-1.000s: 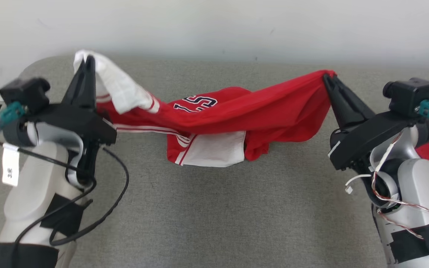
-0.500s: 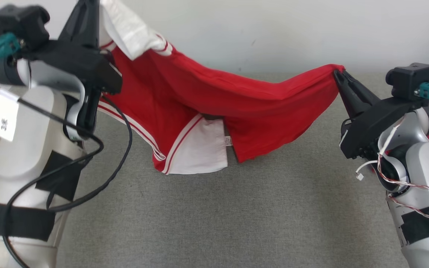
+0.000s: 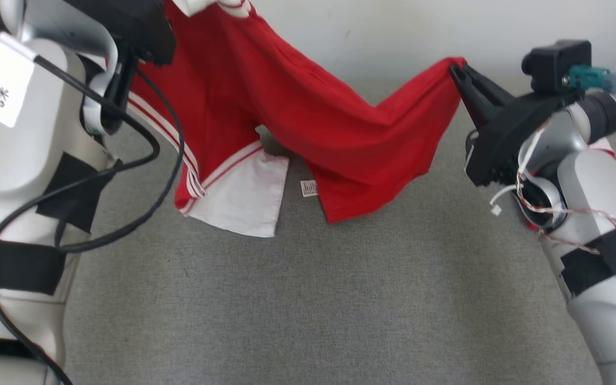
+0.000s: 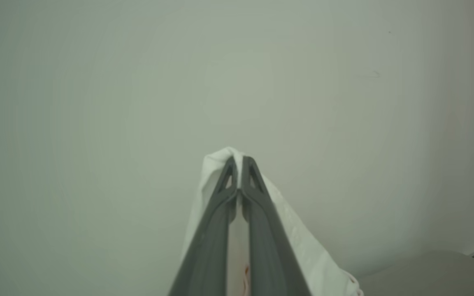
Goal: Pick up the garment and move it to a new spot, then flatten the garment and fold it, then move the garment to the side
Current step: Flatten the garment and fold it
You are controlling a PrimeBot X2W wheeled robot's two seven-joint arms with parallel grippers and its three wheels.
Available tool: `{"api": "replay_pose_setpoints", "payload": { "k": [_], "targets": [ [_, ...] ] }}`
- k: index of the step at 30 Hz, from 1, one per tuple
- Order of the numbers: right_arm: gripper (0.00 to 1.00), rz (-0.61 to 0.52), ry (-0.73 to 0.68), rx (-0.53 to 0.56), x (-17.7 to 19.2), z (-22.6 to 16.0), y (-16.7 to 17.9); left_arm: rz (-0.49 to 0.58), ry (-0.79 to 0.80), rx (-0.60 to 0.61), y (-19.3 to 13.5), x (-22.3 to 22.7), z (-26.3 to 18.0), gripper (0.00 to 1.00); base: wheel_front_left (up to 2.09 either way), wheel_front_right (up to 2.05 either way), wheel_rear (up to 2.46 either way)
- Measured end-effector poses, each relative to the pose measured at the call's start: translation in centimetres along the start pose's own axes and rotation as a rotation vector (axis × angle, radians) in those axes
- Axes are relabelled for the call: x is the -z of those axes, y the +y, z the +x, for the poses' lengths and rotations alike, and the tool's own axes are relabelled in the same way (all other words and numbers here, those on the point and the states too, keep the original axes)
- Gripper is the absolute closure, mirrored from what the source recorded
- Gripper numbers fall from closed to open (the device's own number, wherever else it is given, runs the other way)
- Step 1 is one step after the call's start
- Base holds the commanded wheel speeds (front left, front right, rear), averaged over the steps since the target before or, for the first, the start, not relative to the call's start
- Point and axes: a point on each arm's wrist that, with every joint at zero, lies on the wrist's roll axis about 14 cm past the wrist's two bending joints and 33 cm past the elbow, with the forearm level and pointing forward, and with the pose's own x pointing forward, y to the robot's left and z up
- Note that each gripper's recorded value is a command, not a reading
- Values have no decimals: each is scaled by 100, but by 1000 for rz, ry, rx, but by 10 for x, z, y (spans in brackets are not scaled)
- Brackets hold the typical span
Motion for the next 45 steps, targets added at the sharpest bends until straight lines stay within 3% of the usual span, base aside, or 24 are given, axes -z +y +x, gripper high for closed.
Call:
{"api": "replay_pose_setpoints", "payload": {
  "k": [14, 25, 31, 38, 41, 45],
  "targets": [
    [100, -106, -86, -34, -35, 82, -5, 60, -83, -30, 15, 26, 46, 100, 0, 0, 0],
    [100, -159, -334, 6, -77, 128, -19, 116, -220, -77, 32, 27, 75, 100, 0, 0, 0],
    [100, -150, -427, 61, -108, 134, -36, 171, -314, -83, 34, 4, 84, 100, 0, 0, 0],
    [100, -156, -573, 103, -151, 129, -45, 181, -550, -124, 38, -61, 75, 100, 0, 0, 0],
    [100, -190, -556, 113, -142, 134, -48, 159, -562, -128, 39, -54, 73, 100, 0, 0, 0],
    [100, -225, -463, 99, -100, 151, -46, 105, -468, -90, 29, -6, 74, 100, 0, 0, 0]
  ]
}}
